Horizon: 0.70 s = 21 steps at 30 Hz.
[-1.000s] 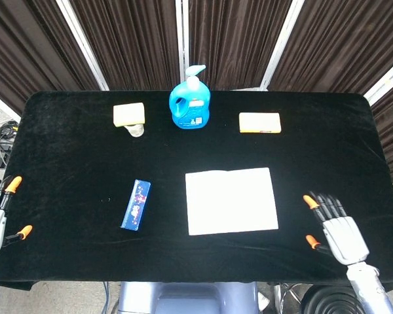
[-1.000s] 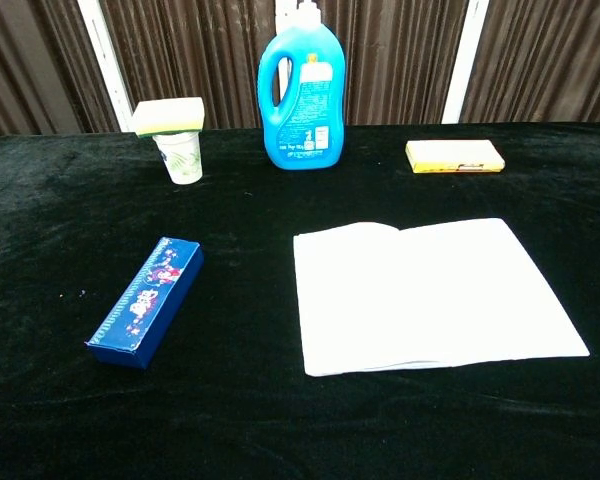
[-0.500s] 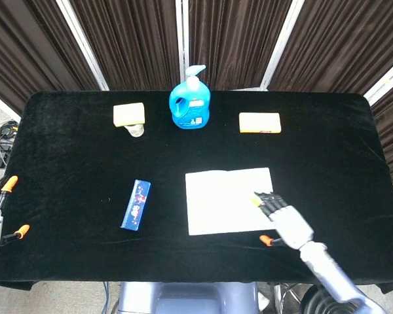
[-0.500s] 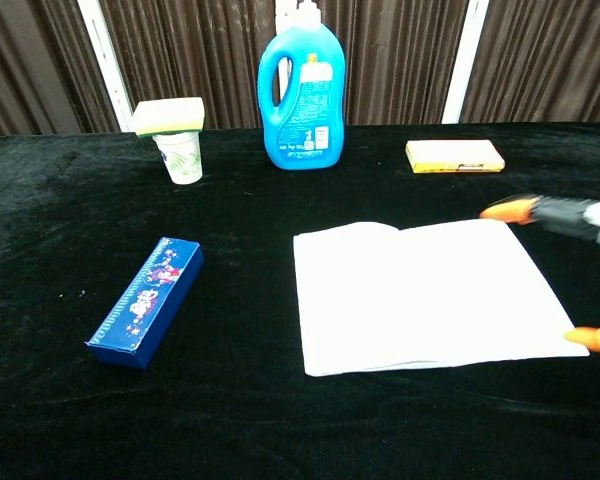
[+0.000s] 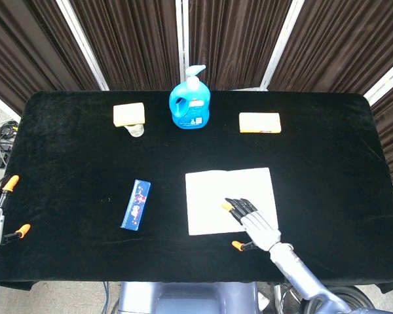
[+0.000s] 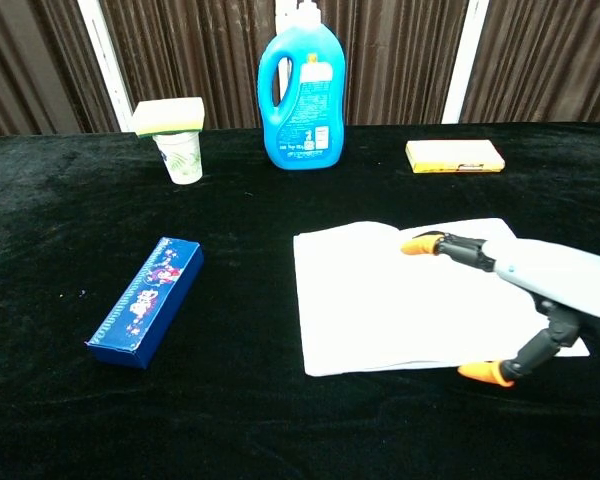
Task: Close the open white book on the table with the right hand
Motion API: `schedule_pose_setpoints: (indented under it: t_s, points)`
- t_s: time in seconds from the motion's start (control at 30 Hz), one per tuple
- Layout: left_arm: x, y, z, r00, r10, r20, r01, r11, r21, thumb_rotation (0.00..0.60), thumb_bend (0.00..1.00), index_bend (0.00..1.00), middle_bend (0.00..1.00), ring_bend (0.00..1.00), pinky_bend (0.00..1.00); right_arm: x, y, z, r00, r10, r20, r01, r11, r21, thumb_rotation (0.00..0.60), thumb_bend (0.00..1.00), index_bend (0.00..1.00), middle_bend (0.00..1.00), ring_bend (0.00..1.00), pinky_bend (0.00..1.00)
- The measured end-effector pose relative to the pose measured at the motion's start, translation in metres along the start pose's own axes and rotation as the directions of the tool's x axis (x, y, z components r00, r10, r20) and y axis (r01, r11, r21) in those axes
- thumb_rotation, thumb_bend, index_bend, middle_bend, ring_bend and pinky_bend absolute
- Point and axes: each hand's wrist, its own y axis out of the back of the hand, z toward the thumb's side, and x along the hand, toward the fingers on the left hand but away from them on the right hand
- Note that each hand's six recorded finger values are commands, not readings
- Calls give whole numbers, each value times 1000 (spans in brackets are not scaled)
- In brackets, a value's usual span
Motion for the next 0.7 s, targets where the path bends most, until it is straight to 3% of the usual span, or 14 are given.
schedule_pose_setpoints:
  t_s: [0.7]
  points:
    - [1, 2, -2, 1000, 4, -5, -4, 1000, -16, 600, 117, 0, 0, 0, 0, -39, -34, 16, 1000, -10, 26, 9, 1000, 12, 600, 122, 0, 0, 0, 0]
